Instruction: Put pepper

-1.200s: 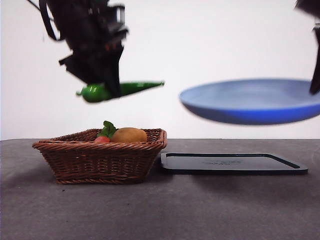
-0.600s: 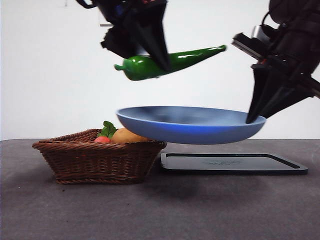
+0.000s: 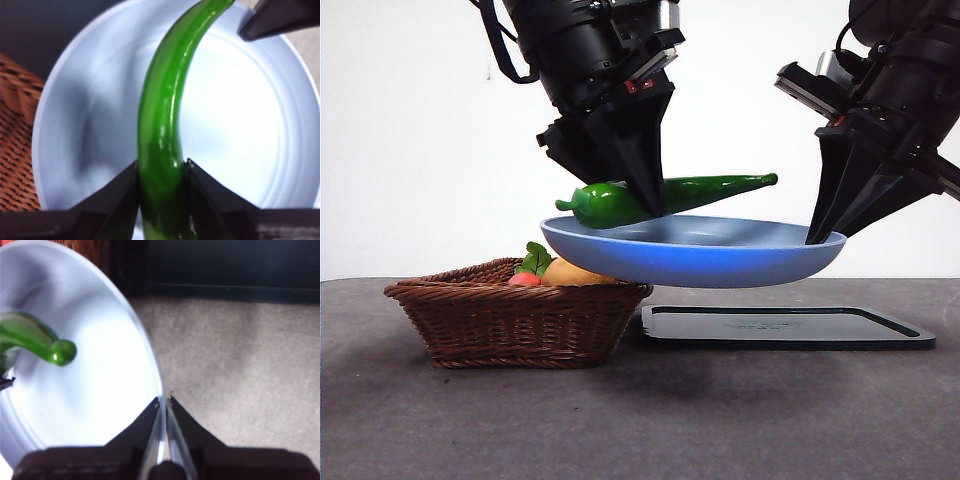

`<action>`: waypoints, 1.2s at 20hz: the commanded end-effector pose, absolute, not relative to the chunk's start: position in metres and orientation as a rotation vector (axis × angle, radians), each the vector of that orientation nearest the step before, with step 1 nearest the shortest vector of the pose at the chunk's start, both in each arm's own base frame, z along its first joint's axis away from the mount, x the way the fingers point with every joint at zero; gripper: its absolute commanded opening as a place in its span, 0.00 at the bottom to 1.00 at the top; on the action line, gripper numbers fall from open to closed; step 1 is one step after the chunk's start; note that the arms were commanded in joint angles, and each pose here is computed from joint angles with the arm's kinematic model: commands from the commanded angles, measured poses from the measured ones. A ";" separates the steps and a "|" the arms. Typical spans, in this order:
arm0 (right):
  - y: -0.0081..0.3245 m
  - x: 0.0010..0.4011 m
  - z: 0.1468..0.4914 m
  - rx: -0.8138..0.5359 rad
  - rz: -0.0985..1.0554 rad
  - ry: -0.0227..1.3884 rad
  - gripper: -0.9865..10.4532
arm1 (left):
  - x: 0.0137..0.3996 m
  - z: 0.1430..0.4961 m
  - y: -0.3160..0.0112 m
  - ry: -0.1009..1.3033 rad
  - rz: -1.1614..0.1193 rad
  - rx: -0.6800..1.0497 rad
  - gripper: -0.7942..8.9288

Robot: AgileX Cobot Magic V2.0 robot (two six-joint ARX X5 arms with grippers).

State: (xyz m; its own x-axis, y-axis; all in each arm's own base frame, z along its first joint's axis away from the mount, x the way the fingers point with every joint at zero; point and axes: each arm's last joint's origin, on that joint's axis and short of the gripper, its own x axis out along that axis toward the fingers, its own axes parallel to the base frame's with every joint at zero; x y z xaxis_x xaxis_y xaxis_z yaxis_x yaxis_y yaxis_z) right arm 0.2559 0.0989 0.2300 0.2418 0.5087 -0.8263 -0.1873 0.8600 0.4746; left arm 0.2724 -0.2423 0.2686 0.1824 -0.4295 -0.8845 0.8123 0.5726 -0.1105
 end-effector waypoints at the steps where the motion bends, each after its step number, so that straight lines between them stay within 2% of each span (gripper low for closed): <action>1: 0.102 0.260 0.233 0.310 0.499 1.227 0.09 | 0.274 0.260 -0.250 1.081 -0.929 0.458 0.21; 6: 0.103 0.260 0.234 0.329 0.546 1.227 0.09 | 0.277 0.243 -0.255 1.152 -0.926 0.475 0.22; 10: 0.103 0.260 0.234 0.321 0.550 1.224 0.09 | 0.275 0.243 -0.258 1.149 -0.918 0.459 0.33; 14: 0.103 0.260 0.234 0.315 0.553 1.225 0.09 | 0.273 0.245 -0.257 1.155 -0.918 0.464 0.34; 17: 0.102 0.259 0.234 0.315 0.549 1.234 0.09 | 0.270 0.256 -0.254 1.122 -0.920 0.456 0.34; 24: 0.102 0.259 0.234 0.316 0.545 1.236 0.09 | 0.256 0.307 -0.240 0.977 -0.920 0.430 0.34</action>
State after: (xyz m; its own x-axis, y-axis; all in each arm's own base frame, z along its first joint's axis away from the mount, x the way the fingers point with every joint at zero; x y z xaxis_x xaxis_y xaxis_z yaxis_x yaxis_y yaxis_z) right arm 0.2548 0.0997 0.2302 0.2172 0.5405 -0.8129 -0.2014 0.8396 0.5045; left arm 0.2554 -0.2356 0.3029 0.2314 -0.4570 -0.8589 0.8188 0.5683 -0.0817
